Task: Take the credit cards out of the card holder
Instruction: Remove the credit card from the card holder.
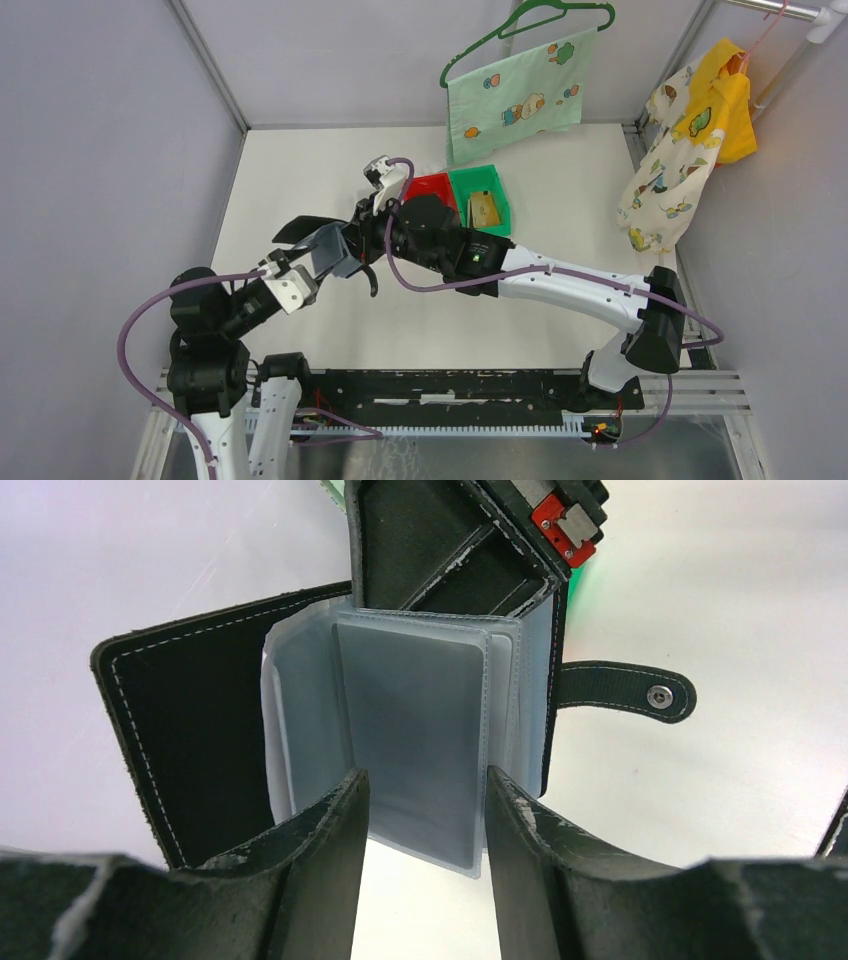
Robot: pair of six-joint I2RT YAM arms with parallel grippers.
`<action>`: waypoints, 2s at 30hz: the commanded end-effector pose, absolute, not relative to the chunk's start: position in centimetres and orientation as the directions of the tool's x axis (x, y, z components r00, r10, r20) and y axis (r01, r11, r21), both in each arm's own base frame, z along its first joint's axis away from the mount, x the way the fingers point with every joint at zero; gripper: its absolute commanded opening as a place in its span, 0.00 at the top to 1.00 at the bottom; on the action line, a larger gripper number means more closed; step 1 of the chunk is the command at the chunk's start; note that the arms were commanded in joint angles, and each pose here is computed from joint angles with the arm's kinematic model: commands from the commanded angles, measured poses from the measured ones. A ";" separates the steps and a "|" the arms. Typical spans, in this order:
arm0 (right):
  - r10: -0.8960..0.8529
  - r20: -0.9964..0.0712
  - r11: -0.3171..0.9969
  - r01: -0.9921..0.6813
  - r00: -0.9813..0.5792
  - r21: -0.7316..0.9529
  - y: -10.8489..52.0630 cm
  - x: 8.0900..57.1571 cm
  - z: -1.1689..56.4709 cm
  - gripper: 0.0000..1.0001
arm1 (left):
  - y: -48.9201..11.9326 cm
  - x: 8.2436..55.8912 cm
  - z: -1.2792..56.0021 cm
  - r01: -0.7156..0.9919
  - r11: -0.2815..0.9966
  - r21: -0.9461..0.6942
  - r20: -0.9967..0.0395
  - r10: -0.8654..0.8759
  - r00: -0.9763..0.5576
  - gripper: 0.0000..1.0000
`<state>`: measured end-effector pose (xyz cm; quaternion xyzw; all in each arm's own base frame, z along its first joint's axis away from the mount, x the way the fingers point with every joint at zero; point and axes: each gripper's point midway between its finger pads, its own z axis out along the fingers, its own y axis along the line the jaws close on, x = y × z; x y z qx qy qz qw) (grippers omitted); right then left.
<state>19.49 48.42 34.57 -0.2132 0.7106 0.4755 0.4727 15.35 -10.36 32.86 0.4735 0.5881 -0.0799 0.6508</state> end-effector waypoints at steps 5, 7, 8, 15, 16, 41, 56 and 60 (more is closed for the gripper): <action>0.252 -0.868 0.410 -0.765 -0.428 0.496 47.5 19.1 38.7 1.00 | -10.3 14.9 35.4 0.599 0.519 0.610 -0.788 0.479 0.388 0.48; 0.255 -0.869 0.409 -0.766 -0.425 0.495 47.4 19.1 38.7 1.00 | -10.2 15.0 35.5 0.593 0.522 0.613 -0.786 0.483 0.386 0.48; 0.256 -0.870 0.409 -0.768 -0.422 0.493 47.2 19.0 38.7 1.00 | -10.1 15.1 35.6 0.586 0.525 0.617 -0.782 0.488 0.387 0.48; 0.258 -0.873 0.401 -0.776 -0.414 0.487 46.7 18.7 38.5 1.00 | -9.8 15.0 36.2 0.554 0.523 0.647 -0.759 0.512 0.403 0.49; 0.258 -0.874 0.400 -0.778 -0.411 0.484 46.7 18.7 38.5 1.00 | -9.7 15.1 36.2 0.551 0.524 0.649 -0.757 0.514 0.403 0.49; 0.260 -0.900 0.306 -0.854 -0.350 0.421 45.2 16.5 38.6 1.00 | -8.5 15.9 38.8 0.443 0.575 0.688 -0.726 0.539 0.427 0.49; 0.290 -0.903 0.281 -0.874 -0.318 0.398 44.2 15.9 38.9 1.00 | -9.2 15.7 38.9 0.482 0.587 0.650 -0.759 0.488 0.430 0.09; 0.310 -0.904 0.222 -0.902 -0.295 0.371 43.9 14.9 39.7 1.00 | -10.9 14.5 37.0 0.633 0.497 0.594 -0.799 0.456 0.392 0.15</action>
